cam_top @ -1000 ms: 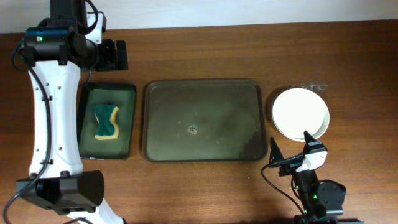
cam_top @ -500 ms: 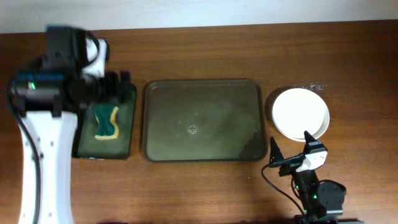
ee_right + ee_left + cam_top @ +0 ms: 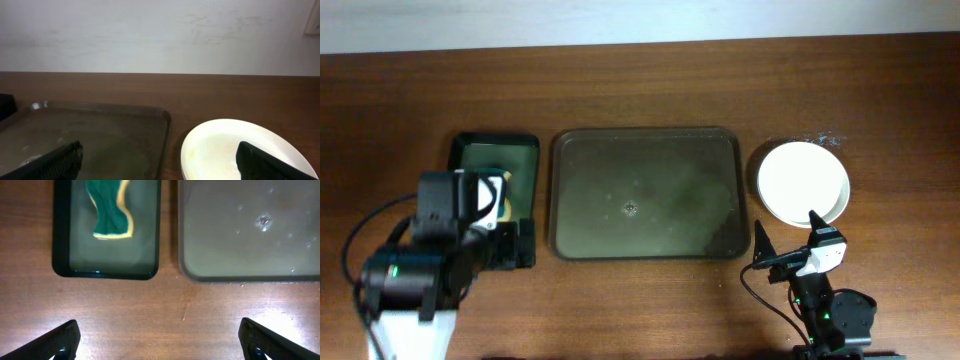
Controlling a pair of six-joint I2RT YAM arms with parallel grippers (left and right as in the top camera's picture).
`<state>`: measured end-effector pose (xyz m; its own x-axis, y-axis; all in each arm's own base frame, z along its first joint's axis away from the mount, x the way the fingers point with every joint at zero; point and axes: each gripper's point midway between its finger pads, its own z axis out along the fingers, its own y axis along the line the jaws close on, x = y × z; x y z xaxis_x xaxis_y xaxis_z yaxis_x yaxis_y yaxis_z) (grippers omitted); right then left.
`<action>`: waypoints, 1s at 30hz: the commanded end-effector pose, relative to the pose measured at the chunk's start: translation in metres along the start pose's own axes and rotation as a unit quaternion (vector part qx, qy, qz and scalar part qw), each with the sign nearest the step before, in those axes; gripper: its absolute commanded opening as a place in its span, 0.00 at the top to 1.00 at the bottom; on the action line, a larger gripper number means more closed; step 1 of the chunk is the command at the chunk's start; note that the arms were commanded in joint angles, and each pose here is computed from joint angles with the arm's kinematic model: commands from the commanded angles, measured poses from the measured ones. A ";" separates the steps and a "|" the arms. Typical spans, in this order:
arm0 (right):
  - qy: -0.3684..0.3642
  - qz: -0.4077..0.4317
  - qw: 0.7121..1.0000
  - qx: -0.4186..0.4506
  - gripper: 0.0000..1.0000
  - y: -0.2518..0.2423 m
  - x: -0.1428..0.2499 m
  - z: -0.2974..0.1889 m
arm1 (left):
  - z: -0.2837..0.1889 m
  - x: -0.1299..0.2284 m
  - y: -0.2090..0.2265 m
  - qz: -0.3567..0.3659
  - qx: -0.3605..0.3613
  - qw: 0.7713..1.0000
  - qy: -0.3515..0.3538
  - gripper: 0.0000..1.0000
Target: Clean dirty plates on tray and stack at the side
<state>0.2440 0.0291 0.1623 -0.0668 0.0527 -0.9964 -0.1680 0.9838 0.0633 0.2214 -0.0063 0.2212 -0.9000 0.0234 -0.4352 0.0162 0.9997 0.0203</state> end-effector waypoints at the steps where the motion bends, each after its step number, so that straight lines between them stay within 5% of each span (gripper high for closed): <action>1: 0.002 0.003 1.000 -0.001 0.02 0.001 0.002 0.000 | -0.004 0.013 0.003 -0.006 -0.008 1.000 -0.030 0.00; 10: 0.002 0.003 1.000 -0.001 0.02 0.001 0.002 0.000 | 0.032 0.010 0.001 -0.009 0.002 0.978 -0.209 0.01; 17: 0.002 0.003 1.000 -0.001 0.02 0.001 0.002 0.000 | 0.024 -0.022 -0.017 0.049 0.031 0.914 -0.401 0.01; 30: 0.002 0.003 1.000 -0.001 0.02 0.001 0.002 0.000 | 0.052 -0.014 -0.030 0.083 0.050 0.866 -0.491 0.01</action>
<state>0.2440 0.0291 0.1623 -0.0670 0.0520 -0.9964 -0.1680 0.9838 0.0626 0.2580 -0.0321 0.1895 -0.0986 0.0919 -0.9909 0.1666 0.9832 0.0746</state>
